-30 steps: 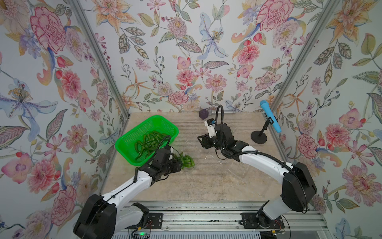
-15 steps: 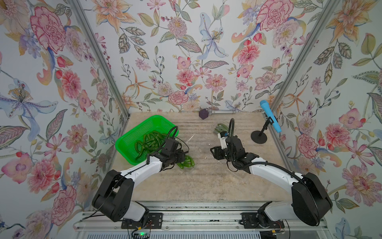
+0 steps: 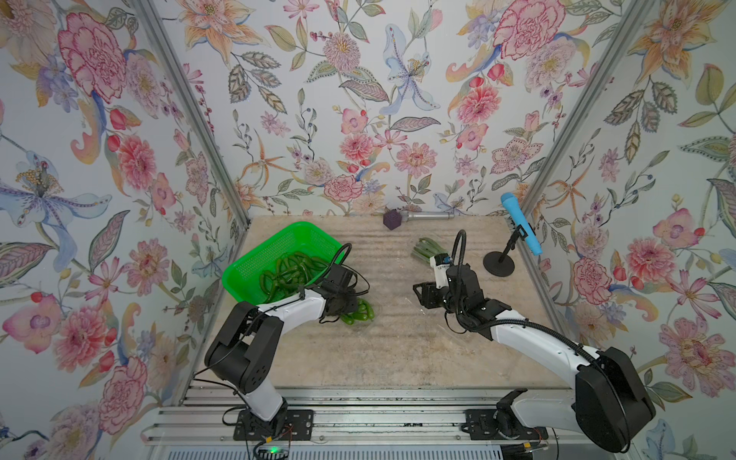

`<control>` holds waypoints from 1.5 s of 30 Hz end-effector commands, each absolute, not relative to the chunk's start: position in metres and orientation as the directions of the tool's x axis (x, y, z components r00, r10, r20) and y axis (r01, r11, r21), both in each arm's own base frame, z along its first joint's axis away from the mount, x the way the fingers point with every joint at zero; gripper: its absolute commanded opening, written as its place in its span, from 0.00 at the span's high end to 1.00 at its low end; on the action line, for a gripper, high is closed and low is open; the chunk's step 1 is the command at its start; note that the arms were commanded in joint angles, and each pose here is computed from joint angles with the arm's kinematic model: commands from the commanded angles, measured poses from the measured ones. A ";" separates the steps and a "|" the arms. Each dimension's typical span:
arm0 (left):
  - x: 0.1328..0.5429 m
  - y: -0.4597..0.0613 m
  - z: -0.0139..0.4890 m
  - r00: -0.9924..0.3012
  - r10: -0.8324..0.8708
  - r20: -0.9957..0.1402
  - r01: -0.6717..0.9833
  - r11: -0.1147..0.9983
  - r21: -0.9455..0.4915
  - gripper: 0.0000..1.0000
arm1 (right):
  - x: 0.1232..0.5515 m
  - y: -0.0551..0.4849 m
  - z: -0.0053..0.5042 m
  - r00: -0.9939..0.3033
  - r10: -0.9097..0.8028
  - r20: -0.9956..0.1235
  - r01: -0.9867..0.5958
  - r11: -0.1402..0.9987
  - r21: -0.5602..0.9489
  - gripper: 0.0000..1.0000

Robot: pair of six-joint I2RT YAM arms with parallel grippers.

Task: Take small green peppers out of containers
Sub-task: Pick up the green pepper from the packing box, then place the green pepper in the basket.

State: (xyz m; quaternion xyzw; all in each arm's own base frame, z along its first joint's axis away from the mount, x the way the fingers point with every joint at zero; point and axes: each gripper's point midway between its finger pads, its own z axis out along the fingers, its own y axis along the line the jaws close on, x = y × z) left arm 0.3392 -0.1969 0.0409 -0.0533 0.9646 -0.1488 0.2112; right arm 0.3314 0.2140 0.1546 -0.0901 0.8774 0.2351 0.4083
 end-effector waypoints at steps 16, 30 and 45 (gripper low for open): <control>0.337 -0.204 0.045 -0.907 -0.161 -0.389 -0.033 0.949 -0.315 0.86 | 0.329 0.201 0.161 -0.631 0.067 -0.773 -0.336 0.875 0.350 0.47; 0.349 -0.163 0.173 -0.756 -0.282 -0.592 0.003 0.902 -0.433 0.91 | 0.338 0.254 0.208 -0.639 0.013 -0.769 -0.495 0.758 0.424 0.47; 0.402 0.029 0.183 -0.629 -0.472 -0.618 -0.248 0.875 -0.415 0.86 | 0.365 0.383 0.236 -0.607 -0.111 -0.787 -0.677 0.590 0.440 0.45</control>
